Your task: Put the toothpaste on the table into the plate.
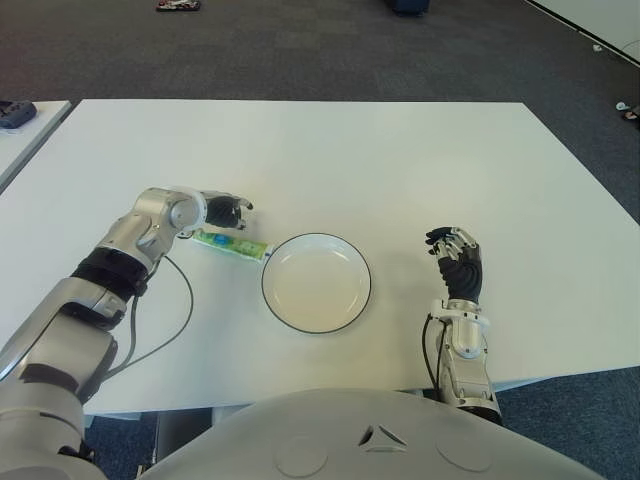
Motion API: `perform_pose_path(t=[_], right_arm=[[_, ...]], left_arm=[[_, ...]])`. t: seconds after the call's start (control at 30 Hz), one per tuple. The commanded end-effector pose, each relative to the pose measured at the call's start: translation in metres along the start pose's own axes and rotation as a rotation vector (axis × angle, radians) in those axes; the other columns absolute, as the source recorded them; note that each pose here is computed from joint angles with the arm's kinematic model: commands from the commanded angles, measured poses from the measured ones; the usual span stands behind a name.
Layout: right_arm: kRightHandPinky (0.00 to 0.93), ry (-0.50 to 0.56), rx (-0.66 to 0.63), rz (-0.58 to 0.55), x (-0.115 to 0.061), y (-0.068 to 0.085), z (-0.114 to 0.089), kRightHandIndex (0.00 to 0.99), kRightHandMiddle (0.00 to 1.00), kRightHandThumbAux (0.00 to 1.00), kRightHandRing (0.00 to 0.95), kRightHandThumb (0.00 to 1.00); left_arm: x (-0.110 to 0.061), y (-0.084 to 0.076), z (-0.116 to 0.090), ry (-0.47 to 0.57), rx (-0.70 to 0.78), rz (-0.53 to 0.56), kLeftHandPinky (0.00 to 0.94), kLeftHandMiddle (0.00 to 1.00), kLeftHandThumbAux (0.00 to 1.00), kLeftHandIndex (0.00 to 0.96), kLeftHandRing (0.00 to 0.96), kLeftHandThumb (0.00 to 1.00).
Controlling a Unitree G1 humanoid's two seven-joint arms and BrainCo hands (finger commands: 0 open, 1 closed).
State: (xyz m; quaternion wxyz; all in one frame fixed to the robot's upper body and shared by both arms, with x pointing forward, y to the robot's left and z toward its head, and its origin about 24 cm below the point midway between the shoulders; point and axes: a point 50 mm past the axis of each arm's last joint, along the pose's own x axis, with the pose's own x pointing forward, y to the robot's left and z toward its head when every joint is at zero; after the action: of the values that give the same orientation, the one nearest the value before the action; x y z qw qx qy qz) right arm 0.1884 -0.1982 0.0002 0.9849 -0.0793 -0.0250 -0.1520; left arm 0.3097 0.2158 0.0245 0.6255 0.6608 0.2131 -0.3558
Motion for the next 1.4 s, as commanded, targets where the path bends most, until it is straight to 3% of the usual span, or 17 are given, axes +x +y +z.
perform_pose_path(t=[0.03,0.4,0.97,1.13,1.27,1.4], right_arm=[[0.506,0.010,-0.001,-0.011,-0.002,-0.003,-0.001,0.429,0.482,0.734,0.468,0.705],[0.506,0.010,-0.011,-0.012,-0.004,-0.005,0.000,0.429,0.485,0.734,0.474,0.704],[0.502,0.017,-0.021,-0.012,-0.007,-0.007,0.002,0.429,0.484,0.734,0.474,0.705],[0.502,0.020,-0.023,-0.011,-0.006,-0.008,0.002,0.429,0.484,0.734,0.474,0.705],[0.507,0.018,-0.023,-0.010,-0.006,-0.007,0.002,0.429,0.485,0.734,0.475,0.705],[0.502,0.023,-0.026,-0.008,-0.006,-0.006,0.002,0.429,0.482,0.734,0.473,0.705]], left_arm=[[0.019,-0.050,-0.004,0.047,0.011,-0.105,0.194,0.078,0.365,0.000,0.100,0.604],[0.029,-0.065,-0.004,0.068,0.026,-0.039,0.130,0.083,0.347,0.000,0.076,0.569],[0.031,-0.071,0.008,0.046,-0.012,0.052,0.145,0.095,0.349,0.001,0.080,0.571],[0.028,-0.073,0.004,0.048,-0.043,0.091,0.154,0.093,0.341,0.009,0.079,0.583],[0.020,-0.068,-0.008,0.046,-0.052,0.104,0.187,0.109,0.328,0.035,0.105,0.637],[0.004,-0.051,-0.020,0.034,-0.051,0.121,0.199,0.116,0.318,0.044,0.122,0.667]])
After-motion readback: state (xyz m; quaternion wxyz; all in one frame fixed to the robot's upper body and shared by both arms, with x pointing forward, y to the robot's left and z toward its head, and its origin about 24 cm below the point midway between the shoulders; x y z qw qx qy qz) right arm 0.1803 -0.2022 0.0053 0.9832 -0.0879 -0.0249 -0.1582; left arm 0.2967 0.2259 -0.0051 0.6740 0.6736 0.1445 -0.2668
